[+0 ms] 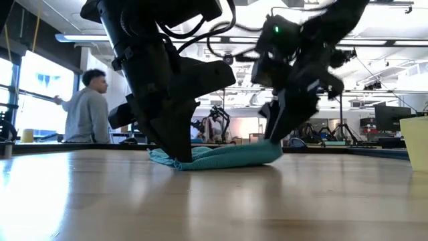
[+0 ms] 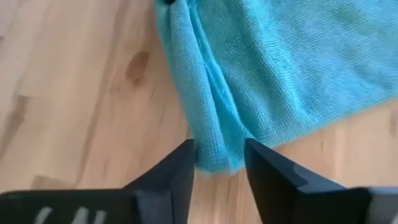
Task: Roll microfiber towels into tight, uniform cylinder then place into a basket
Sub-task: Roll the blue microfiber cloth
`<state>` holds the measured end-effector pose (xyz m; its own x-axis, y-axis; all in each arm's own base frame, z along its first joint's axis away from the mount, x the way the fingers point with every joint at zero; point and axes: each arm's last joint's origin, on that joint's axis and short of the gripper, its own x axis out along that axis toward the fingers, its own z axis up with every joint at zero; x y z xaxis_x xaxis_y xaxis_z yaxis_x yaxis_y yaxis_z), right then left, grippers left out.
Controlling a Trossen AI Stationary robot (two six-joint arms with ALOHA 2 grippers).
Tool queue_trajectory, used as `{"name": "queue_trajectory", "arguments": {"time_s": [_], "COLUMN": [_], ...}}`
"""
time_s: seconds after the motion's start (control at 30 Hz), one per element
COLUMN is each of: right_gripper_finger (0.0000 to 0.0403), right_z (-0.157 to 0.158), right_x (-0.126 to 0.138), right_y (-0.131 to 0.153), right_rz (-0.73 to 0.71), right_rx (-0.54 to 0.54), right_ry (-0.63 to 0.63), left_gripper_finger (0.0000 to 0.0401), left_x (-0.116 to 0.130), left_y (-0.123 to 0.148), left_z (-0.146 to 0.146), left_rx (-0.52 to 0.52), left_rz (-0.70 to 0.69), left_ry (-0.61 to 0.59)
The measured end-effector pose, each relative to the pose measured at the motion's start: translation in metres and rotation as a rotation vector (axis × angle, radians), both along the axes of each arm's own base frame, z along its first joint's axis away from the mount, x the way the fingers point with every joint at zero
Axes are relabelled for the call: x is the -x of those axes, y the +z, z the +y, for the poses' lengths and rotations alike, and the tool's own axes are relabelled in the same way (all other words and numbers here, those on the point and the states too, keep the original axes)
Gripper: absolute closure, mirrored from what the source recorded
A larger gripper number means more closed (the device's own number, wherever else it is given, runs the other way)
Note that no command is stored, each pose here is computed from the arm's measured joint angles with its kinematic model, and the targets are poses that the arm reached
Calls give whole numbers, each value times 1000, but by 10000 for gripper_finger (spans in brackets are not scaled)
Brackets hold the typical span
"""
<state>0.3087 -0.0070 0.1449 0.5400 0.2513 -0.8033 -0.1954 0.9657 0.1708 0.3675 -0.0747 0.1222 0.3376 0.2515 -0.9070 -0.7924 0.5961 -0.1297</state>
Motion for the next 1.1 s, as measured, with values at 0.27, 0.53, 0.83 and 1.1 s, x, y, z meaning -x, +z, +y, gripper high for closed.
{"name": "queue_trajectory", "arguments": {"time_s": [0.27, 0.53, 0.83, 1.1], "right_gripper_finger": [256, 272, 274, 274], "right_z": [33, 62, 57, 77], "right_x": [6, 10, 11, 18], "right_y": [22, -4, -6, 5], "right_rz": [-108, -237, -208, -229], "right_rx": [87, 430, 493, 455], "right_ry": [242, 258, 181, 216], "left_gripper_finger": [401, 401, 401, 401], "left_x": [0, 0, 0, 0], "left_y": [-1, -1, -1, -1], "left_z": [0, 0, -1, -1], "left_rx": [-5, -4, -1, -3], "left_rz": [8, 6, 4, 4], "left_ry": [-14, -15, -17, -18]}}
